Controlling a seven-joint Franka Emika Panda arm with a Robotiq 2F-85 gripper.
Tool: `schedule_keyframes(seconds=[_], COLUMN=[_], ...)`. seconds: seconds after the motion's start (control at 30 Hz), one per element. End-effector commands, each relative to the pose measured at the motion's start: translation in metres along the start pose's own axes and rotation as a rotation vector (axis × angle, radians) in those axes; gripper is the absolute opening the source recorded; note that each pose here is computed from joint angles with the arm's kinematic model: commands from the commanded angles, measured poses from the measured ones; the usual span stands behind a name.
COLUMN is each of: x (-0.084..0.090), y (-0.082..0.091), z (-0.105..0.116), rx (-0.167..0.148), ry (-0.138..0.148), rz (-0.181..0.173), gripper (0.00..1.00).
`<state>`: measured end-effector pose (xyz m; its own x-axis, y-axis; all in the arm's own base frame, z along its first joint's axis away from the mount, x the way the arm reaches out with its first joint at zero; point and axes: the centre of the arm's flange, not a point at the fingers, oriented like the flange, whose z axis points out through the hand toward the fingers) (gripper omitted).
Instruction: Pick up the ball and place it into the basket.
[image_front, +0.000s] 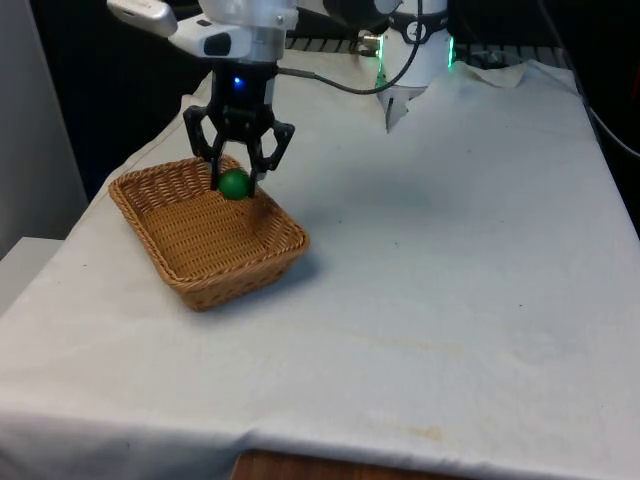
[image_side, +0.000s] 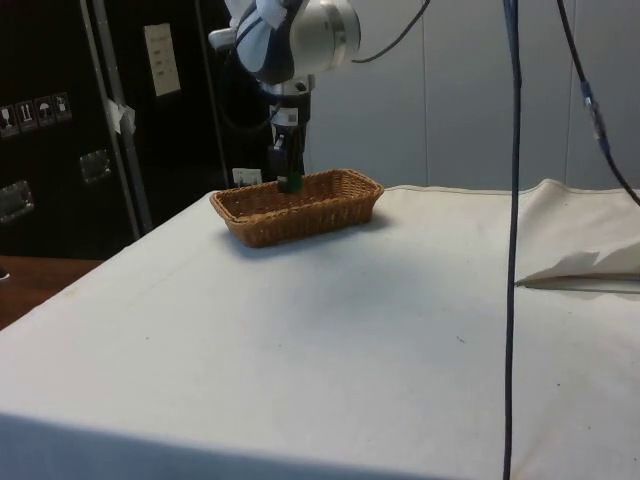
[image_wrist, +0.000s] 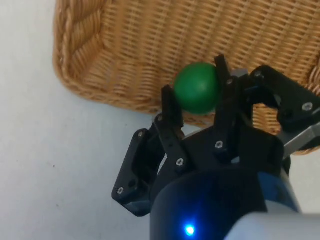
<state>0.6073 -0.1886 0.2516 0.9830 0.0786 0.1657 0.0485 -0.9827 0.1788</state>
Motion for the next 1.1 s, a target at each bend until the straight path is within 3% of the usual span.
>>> schedule_keyframes(seconds=[0.0, 0.03, 0.1, 0.33, 0.37, 0.4, 0.6, 0.63, 0.67, 0.97, 1.0, 1.03, 1.07], x=[0.001, 0.000, -0.001, -0.005, -0.007, -0.005, -0.010, -0.012, -0.010, -0.012, -0.011, -0.011, -0.011], y=[0.005, 0.002, 0.008, 0.010, 0.010, 0.010, 0.006, 0.006, 0.006, 0.006, 0.006, 0.006, 0.007], z=[0.002, 0.001, 0.008, 0.024, 0.022, 0.024, 0.043, 0.042, 0.044, 0.050, 0.050, 0.049, 0.049], rx=[-0.002, -0.004, -0.011, -0.032, -0.032, -0.032, -0.049, -0.051, -0.051, -0.055, -0.056, -0.055, -0.055], ry=[0.017, 0.003, 0.024, 0.044, 0.025, 0.044, 0.055, 0.039, 0.058, 0.049, 0.049, 0.047, 0.046], rz=[0.000, 0.002, 0.001, 0.013, 0.013, 0.013, 0.027, 0.030, 0.031, 0.044, 0.044, 0.044, 0.044], gripper=[0.01, 0.01, 0.01, 0.01, 0.01, 0.01, 0.01, 0.01, 0.01, 0.01, 0.05, 0.24, 0.32])
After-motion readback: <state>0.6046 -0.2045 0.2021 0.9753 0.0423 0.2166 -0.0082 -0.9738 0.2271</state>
